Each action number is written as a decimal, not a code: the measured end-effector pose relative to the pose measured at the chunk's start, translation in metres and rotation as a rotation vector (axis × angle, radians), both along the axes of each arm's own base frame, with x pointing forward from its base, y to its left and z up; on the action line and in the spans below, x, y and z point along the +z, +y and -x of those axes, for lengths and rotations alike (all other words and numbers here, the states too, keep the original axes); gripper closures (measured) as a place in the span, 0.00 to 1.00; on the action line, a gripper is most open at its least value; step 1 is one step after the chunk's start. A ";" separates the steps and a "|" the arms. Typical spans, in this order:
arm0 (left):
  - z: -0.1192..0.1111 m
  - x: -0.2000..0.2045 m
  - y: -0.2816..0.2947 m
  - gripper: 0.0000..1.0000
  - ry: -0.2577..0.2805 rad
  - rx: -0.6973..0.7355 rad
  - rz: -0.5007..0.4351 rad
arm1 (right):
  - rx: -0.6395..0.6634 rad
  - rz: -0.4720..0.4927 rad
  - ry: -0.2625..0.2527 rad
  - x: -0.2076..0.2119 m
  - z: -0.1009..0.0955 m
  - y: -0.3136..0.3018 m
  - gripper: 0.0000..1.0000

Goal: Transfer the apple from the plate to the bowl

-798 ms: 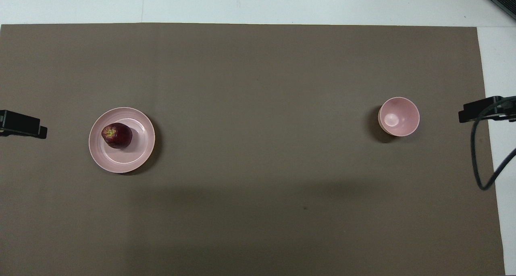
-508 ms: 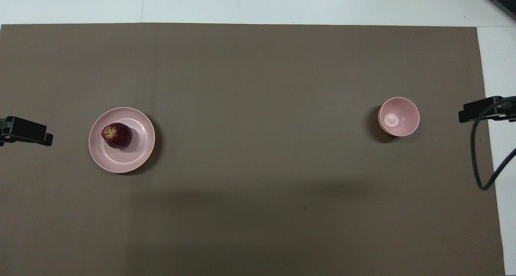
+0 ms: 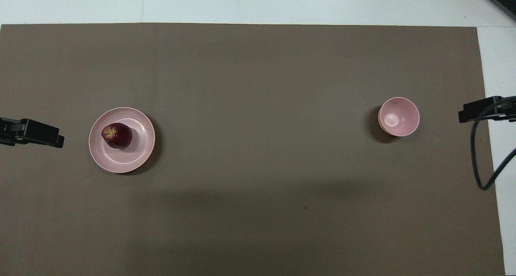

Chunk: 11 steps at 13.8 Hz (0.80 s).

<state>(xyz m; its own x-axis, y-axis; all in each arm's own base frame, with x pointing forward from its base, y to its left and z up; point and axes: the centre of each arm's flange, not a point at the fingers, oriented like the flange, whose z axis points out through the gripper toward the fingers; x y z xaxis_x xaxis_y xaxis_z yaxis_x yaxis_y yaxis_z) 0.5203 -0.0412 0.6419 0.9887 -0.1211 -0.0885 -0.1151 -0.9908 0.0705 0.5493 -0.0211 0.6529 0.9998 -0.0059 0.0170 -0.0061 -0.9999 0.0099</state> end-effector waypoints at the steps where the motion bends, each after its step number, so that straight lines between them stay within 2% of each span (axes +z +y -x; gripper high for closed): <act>1: 0.000 0.000 0.000 0.00 0.000 0.000 0.000 | 0.000 0.000 0.000 0.000 0.000 0.000 0.00; 5: 0.001 0.000 -0.006 0.00 0.003 -0.012 0.000 | 0.000 0.000 0.000 0.000 0.000 0.000 0.00; 11: 0.022 -0.002 -0.068 0.00 0.035 -0.131 -0.007 | 0.000 0.000 0.000 0.000 0.000 0.000 0.00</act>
<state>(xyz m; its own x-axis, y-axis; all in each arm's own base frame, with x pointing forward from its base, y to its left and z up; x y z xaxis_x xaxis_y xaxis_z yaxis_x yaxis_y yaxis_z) 0.4987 -0.1089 0.6400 0.9607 -0.2485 -0.1241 -0.2413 -0.9679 0.0702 0.5493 -0.0211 0.6529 0.9998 -0.0060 0.0170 -0.0061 -0.9999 0.0099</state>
